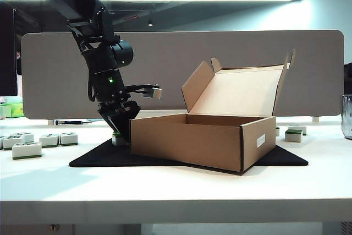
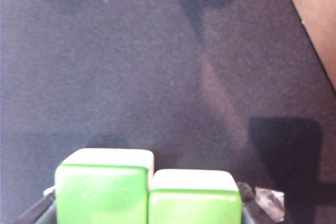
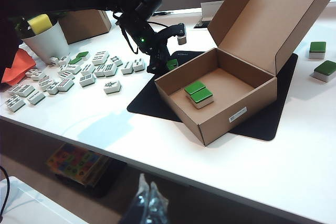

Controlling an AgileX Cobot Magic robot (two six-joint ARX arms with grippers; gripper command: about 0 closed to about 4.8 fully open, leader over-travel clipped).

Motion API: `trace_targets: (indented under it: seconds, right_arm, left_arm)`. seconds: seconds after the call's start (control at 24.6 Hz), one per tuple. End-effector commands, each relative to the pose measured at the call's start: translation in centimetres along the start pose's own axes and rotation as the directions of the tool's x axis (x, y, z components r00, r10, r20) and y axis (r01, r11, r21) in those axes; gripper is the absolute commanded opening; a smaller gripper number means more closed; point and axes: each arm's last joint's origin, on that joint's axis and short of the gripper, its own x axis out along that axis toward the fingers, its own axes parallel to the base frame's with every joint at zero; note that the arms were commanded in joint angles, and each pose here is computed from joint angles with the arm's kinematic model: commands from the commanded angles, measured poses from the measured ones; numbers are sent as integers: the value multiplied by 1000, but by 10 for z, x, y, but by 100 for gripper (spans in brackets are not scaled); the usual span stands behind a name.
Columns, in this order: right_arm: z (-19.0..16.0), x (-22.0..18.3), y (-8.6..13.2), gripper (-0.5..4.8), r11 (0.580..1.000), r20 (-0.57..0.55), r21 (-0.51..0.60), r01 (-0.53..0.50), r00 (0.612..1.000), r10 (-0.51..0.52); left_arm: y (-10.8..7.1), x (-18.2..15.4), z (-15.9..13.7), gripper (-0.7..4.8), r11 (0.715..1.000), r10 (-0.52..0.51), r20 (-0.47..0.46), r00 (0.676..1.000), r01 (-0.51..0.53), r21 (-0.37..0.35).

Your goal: Pick up four mahjong tiles and put them into the paper box.

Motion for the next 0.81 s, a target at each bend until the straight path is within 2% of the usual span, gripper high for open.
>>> trace_targets:
  seconds: [0.04, 0.08, 0.12, 0.24, 0.37, 0.45, 0.49, 0.53, 0.57, 0.65, 0.81]
  right_arm:
    - [-1, -3, 1, -1, 1000, 21, -15, -2, 1000, 2]
    - [-1, -3, 1, -1, 1000, 21, -15, -2, 1000, 2]
    - [-1, -3, 1, -1, 1000, 21, -15, -2, 1000, 2]
    - [-1, -3, 1, -1, 1000, 21, -15, -2, 1000, 2]
    - [-1, -3, 1, -1, 1000, 21, -15, -2, 1000, 2]
    - [-1, -2, 1, -1, 1000, 21, -15, -1, 1000, 2]
    - [-1, -2, 1, -1, 1000, 21, -15, -1, 1000, 1]
    - [-1, -2, 1, -1, 1000, 22, -15, 2, 1000, -2]
    - [-1, -2, 1, -1, 1000, 23, -15, 14, 1000, -13]
    - [0, -3, 1, -1, 1000, 25, -15, 18, 1000, -18]
    - [0, -3, 1, -1, 1000, 24, -15, 17, 1000, -17]
  left_arm:
    - [-1, 3, 0, 349, 1000, -9, -6, 1000, 9, -1]
    - [-1, 3, 0, 282, 1000, -8, -5, 1000, 8, -4]
    - [-1, 3, 0, 263, 1000, -8, -10, 1000, 8, -22]
    - [-2, -4, 2, 263, 994, 5, -1, 1000, -5, -112]
    - [-3, -38, 9, 263, 992, 64, 48, 997, -58, -112]
    - [-6, -69, 15, 264, 977, 112, 103, 988, -91, -195]
    - [-11, -83, 20, 264, 959, 133, 133, 982, -93, -269]
    - [-21, -99, 28, 264, 928, 138, 174, 975, -66, -366]
    - [-32, -106, 35, 264, 911, 132, 190, 973, -43, -410]
    - [-52, -105, 49, 264, 912, 96, 189, 977, -10, -410]
    - [-91, -95, 69, 264, 939, 15, 146, 989, 36, -342]
